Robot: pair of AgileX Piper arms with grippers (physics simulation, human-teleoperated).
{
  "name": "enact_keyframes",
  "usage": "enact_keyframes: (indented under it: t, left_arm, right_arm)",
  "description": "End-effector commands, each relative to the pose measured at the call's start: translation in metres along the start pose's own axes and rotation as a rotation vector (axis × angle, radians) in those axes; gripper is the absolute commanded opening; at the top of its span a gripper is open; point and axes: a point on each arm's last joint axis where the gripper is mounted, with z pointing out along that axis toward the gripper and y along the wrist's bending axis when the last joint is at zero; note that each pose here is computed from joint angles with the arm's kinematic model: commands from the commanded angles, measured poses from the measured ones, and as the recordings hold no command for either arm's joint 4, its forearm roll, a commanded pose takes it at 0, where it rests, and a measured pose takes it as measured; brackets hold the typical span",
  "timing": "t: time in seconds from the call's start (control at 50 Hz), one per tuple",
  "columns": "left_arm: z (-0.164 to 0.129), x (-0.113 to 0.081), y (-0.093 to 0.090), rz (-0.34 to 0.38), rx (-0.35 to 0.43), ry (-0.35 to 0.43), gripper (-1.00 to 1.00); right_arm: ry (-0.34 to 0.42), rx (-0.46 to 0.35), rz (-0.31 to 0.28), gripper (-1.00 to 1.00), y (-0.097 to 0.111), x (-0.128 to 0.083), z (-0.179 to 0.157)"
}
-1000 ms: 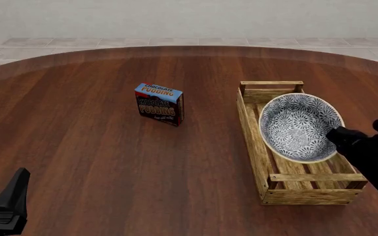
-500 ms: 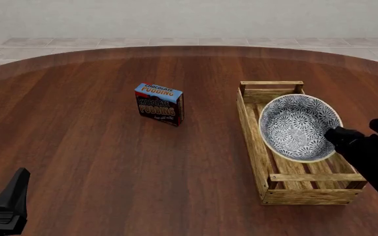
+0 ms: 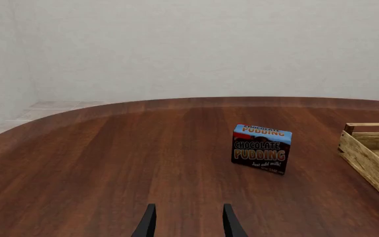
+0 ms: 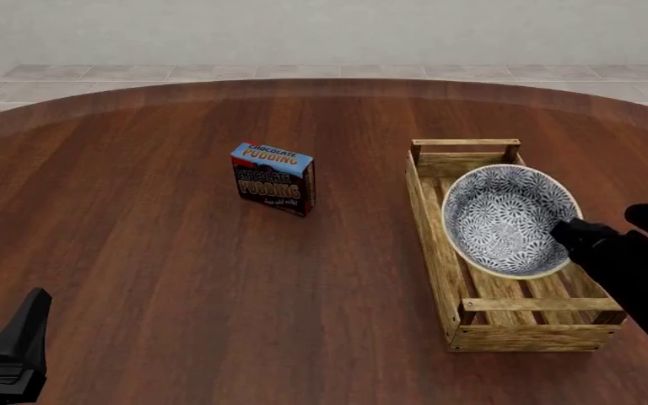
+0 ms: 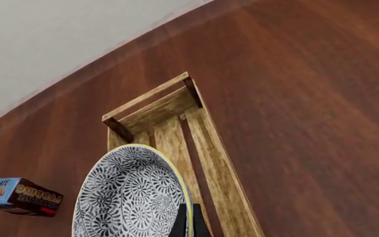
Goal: Pick up the bowl on the left and put it in the tray.
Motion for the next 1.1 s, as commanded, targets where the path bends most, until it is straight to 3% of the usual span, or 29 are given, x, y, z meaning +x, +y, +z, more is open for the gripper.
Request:
enact_keyframes:
  t: [0.02, 1.1]
  left_arm:
    - [0.0, 0.0, 0.0, 0.0, 0.0, 0.0, 1.0]
    - [0.0, 0.0, 0.0, 0.0, 0.0, 0.0, 1.0]
  right_arm:
    - [-0.009, 0.003, 0.011, -1.0, 0.0, -0.001, 0.003]
    - [0.003, 0.025, -0.001, -1.0, -0.008, 0.005, 0.018]
